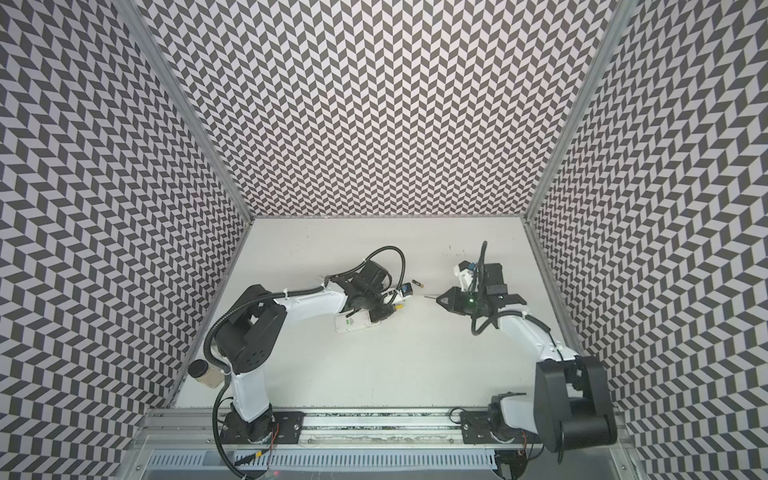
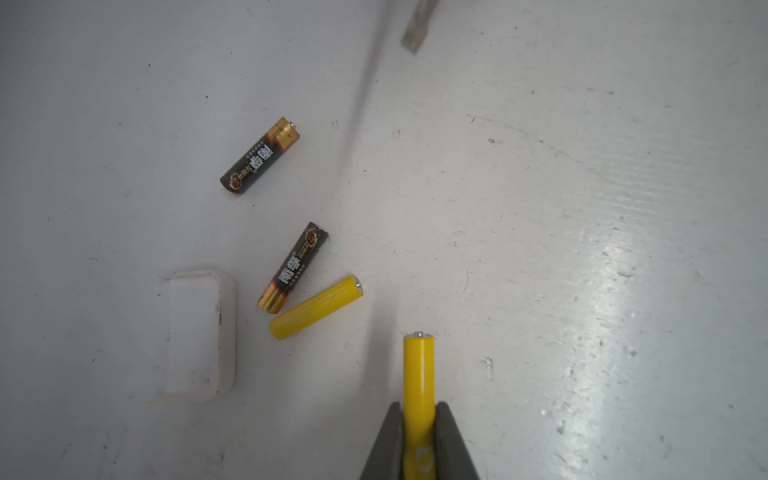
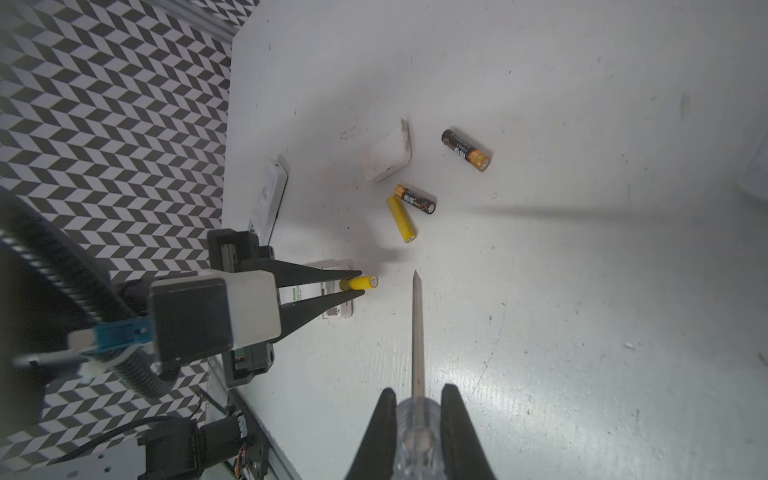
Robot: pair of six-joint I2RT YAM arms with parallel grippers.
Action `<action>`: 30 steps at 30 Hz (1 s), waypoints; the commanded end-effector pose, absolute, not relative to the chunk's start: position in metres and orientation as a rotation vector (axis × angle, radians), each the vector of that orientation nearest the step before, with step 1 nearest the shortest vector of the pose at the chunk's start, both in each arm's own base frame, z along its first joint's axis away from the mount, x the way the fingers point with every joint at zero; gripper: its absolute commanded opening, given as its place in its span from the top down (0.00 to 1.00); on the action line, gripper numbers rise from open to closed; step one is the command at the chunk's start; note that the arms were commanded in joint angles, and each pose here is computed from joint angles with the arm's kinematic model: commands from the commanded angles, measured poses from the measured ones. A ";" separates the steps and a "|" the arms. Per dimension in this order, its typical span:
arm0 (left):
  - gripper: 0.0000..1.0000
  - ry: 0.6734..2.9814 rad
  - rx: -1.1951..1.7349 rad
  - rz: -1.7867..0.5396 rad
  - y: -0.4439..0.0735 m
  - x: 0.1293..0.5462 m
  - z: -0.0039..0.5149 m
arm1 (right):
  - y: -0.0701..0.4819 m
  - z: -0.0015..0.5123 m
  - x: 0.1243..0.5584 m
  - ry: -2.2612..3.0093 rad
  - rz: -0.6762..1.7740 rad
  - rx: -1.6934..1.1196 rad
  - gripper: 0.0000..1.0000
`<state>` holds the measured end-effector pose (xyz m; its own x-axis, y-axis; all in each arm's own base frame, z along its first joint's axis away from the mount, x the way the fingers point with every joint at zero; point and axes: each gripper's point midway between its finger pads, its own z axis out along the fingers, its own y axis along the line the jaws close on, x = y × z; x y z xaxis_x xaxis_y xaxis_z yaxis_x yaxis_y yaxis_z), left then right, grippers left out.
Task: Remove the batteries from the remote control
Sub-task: 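Lift and drop the battery with the left gripper while the right withdraws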
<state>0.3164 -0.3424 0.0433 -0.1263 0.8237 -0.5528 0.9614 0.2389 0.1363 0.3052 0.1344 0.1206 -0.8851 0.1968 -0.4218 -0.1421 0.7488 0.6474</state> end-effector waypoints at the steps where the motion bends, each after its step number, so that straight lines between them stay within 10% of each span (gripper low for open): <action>1: 0.83 1.990 1.606 -0.313 -0.345 0.321 0.036 | 0.122 0.139 0.324 2.349 0.848 0.040 1.00; 30: 0.22 1.933 1.384 -0.159 -0.301 0.354 0.110 | 0.102 0.109 0.365 2.070 0.631 0.158 0.93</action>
<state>0.3439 -0.3207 0.1044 -0.0988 0.7826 -0.6146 0.8846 0.3519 0.3059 0.3463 0.1078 0.0919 -0.6560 0.3054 -0.6902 -0.1354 0.8520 0.5057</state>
